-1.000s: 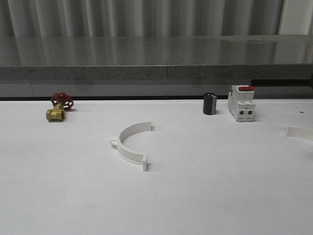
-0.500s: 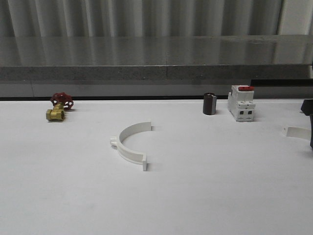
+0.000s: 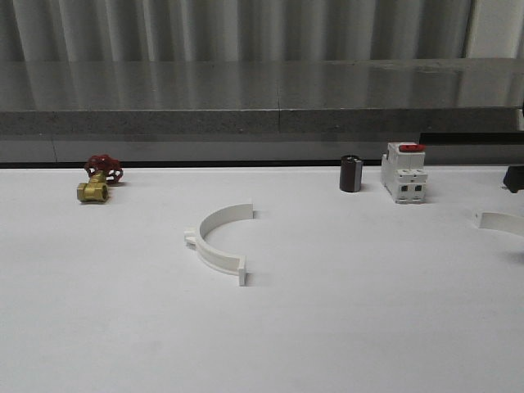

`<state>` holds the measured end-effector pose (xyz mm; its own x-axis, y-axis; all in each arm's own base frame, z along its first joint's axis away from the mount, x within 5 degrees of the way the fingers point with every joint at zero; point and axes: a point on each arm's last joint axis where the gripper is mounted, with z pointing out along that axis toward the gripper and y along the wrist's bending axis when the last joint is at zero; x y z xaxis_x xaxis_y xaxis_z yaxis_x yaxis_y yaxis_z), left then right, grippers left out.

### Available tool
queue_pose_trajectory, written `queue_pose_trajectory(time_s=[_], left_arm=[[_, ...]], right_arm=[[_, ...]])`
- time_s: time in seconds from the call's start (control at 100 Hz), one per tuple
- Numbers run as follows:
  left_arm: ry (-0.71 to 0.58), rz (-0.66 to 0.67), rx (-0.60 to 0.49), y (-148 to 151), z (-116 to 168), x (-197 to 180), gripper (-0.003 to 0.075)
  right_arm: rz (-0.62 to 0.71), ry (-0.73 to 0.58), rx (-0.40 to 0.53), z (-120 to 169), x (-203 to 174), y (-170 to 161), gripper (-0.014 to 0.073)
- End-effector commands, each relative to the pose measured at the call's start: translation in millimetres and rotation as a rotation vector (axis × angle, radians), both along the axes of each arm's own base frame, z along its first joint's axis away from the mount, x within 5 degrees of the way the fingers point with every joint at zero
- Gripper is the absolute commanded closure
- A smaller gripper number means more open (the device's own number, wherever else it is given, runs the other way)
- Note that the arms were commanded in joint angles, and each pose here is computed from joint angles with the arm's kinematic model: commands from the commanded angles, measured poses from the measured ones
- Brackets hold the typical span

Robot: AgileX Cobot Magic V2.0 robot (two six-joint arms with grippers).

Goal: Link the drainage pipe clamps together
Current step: 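Grasp the second white half-ring clamp with the right gripper and lift, then carry the half-ring with the right gripper onto the placed half-ring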

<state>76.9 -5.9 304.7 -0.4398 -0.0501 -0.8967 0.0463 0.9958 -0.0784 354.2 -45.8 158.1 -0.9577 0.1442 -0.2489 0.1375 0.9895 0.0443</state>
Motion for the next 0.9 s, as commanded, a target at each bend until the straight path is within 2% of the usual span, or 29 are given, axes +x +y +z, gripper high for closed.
queue_pose_trajectory(time_s=[0.0,0.1,0.21,0.41,0.59,0.89], left_arm=[[-0.087,-0.006,-0.009,-0.8,13.8,3.1,0.074],[-0.087,-0.006,-0.009,-0.8,13.8,3.1,0.074],[-0.087,-0.006,-0.009,-0.8,13.8,3.1,0.074],[-0.087,-0.006,-0.009,-0.8,13.8,3.1,0.074],[-0.087,-0.006,-0.009,-0.8,13.8,3.1,0.074],[-0.089,-0.006,-0.009,-0.9,14.0,3.1,0.074]], right_arm=[[-0.014,-0.077,-0.011,23.1,4.0,-2.6,0.0342],[-0.02,-0.07,-0.008,22.9,3.5,-2.5,0.0496],[-0.021,-0.063,-0.006,23.7,2.7,-2.1,0.0568],[-0.049,-0.069,0.031,39.5,7.4,17.7,0.0567],[-0.05,-0.109,0.069,58.2,17.1,74.0,0.0567],[-0.035,-0.186,0.069,75.4,23.2,156.1,0.0567]])
